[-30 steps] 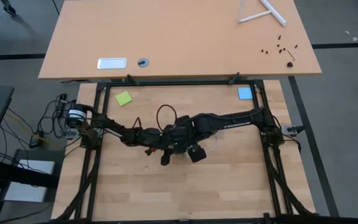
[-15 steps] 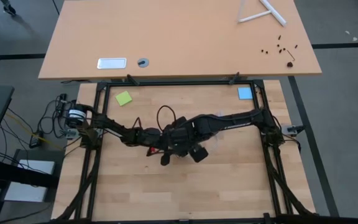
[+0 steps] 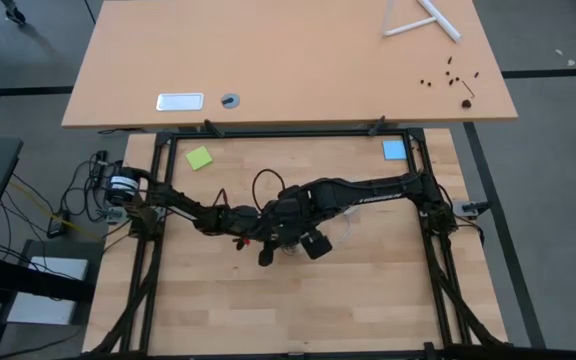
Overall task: Screw lightbulb
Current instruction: Insert the lightbulb into the lamp
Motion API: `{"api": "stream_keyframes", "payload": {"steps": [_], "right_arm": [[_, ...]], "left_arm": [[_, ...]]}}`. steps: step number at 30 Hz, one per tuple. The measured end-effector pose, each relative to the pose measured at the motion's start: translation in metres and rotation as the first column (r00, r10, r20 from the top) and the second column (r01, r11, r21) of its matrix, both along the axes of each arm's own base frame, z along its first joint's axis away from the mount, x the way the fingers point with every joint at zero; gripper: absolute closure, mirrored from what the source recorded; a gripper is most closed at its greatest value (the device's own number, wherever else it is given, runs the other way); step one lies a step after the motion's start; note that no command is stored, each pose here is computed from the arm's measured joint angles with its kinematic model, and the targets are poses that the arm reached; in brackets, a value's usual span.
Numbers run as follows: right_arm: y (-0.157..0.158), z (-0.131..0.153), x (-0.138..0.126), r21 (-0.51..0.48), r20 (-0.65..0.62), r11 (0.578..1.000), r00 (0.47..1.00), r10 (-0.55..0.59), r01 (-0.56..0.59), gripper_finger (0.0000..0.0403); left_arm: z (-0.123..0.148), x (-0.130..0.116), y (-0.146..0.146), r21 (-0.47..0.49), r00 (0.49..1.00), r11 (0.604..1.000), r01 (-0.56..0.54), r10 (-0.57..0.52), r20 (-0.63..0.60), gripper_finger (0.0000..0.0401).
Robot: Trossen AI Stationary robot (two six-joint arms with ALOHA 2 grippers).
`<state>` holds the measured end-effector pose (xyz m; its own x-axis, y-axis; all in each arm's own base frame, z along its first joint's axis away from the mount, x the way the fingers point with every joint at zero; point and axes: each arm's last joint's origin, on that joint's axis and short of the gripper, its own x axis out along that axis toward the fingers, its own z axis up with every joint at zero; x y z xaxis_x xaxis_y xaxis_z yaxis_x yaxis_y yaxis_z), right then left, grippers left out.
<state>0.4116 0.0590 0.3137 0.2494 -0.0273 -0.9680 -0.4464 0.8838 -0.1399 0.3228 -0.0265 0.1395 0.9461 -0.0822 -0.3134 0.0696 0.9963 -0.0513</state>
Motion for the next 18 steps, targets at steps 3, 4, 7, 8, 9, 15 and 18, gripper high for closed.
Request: {"api": "stream_keyframes", "payload": {"steps": [3, 4, 7, 8, 9, 15, 18], "right_arm": [[-0.001, 0.000, 0.000, 0.029, 0.001, 0.993, 0.993, -0.116, 0.116, 0.0113], [-0.002, 0.000, 0.000, 0.045, -0.001, 0.983, 0.984, -0.177, 0.177, 0.0113], [-0.004, 0.000, 0.000, 0.108, -0.018, 0.907, 0.913, -0.407, 0.406, 0.0111], [-0.005, 0.000, 0.000, 0.131, -0.028, 0.859, 0.868, -0.496, 0.495, 0.0111], [-0.006, 0.000, 0.000, 0.153, -0.041, 0.798, 0.810, -0.584, 0.583, 0.0110], [-0.016, -0.001, 0.001, 0.257, -0.209, 0.427, 0.482, -0.851, 0.867, 0.0091], [-0.019, 0.000, 0.002, 0.286, -0.260, 0.392, 0.464, -0.847, 0.874, 0.0071]], "left_arm": [[0.000, 0.000, 0.000, -0.001, 1.000, 1.000, 0.002, -0.002, 0.000, 0.0242], [0.000, 0.000, 0.000, -0.001, 1.000, 1.000, 0.004, -0.004, 0.000, 0.0242], [0.000, 0.000, 0.000, -0.003, 1.000, 1.000, 0.003, -0.003, 0.000, 0.0242], [0.000, 0.000, 0.000, -0.005, 1.000, 1.000, 0.003, -0.003, 0.000, 0.0242], [0.000, 0.000, 0.000, -0.006, 1.000, 1.000, 0.003, -0.003, 0.000, 0.0242], [0.000, 0.000, 0.000, -0.005, 1.000, 1.000, 0.006, -0.006, 0.001, 0.0242], [0.000, 0.000, 0.000, 0.004, 1.000, 1.000, 0.005, -0.005, 0.003, 0.0242]]}}
